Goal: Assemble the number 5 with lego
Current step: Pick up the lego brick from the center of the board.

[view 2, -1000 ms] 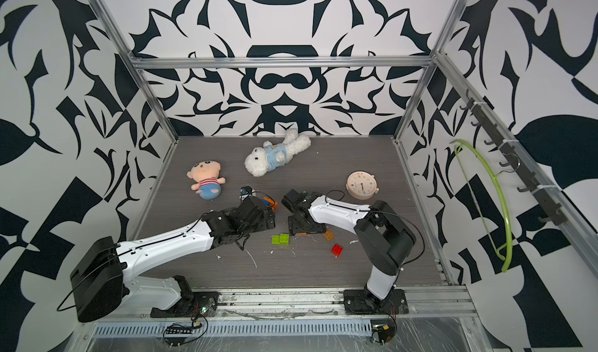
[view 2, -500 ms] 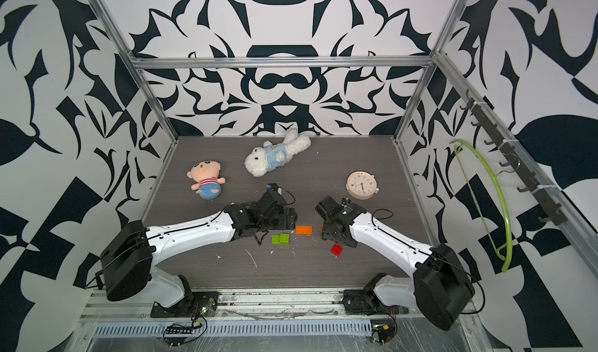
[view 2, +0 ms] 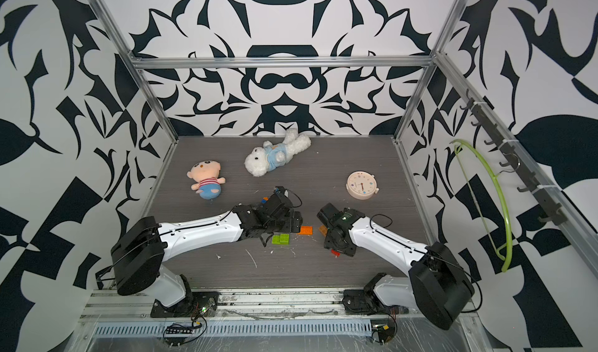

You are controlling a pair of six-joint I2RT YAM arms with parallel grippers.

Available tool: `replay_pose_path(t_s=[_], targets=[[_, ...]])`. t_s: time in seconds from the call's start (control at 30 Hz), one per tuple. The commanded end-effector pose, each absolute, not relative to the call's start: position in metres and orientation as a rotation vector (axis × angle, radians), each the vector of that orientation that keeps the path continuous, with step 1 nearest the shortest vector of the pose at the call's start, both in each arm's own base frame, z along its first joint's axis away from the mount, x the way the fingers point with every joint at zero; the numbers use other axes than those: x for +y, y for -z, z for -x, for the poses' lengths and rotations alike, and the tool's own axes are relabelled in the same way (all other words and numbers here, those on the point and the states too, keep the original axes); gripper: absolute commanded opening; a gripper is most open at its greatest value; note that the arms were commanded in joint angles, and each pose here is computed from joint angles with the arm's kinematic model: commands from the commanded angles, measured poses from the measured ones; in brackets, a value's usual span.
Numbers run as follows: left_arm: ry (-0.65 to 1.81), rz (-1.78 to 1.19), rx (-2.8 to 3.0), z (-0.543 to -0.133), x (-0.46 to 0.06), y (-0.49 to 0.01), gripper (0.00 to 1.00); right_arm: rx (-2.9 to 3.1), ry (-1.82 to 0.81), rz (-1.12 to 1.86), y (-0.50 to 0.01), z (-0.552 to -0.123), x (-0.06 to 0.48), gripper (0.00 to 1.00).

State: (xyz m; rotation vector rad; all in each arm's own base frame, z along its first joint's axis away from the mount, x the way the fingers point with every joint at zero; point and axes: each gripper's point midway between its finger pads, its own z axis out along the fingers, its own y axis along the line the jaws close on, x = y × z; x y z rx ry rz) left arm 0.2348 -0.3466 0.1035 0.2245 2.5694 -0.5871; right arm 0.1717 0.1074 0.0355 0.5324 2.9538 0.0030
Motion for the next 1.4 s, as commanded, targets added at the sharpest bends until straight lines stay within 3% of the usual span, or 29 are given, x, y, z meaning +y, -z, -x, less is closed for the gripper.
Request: replay_pose_path(t_s=[0.0,0.73,1.37], targets=[[0.604,-0.243,2.564,-0.237,-0.354,-0.108,0.99,2.946,-0.011,-0.555,-0.034,-0.174,0.109,0.55],[0.872,-0.301,2.633,-0.214,-0.386,-0.095,0.99,2.957,-0.011,-0.573,-0.022,-0.171,0.109,0.38],[0.686,-0.078,2.559,-0.237,-0.340,-0.106,0.99,2.891,-0.134,-0.376,-0.068,-0.199,0.134,0.32]])
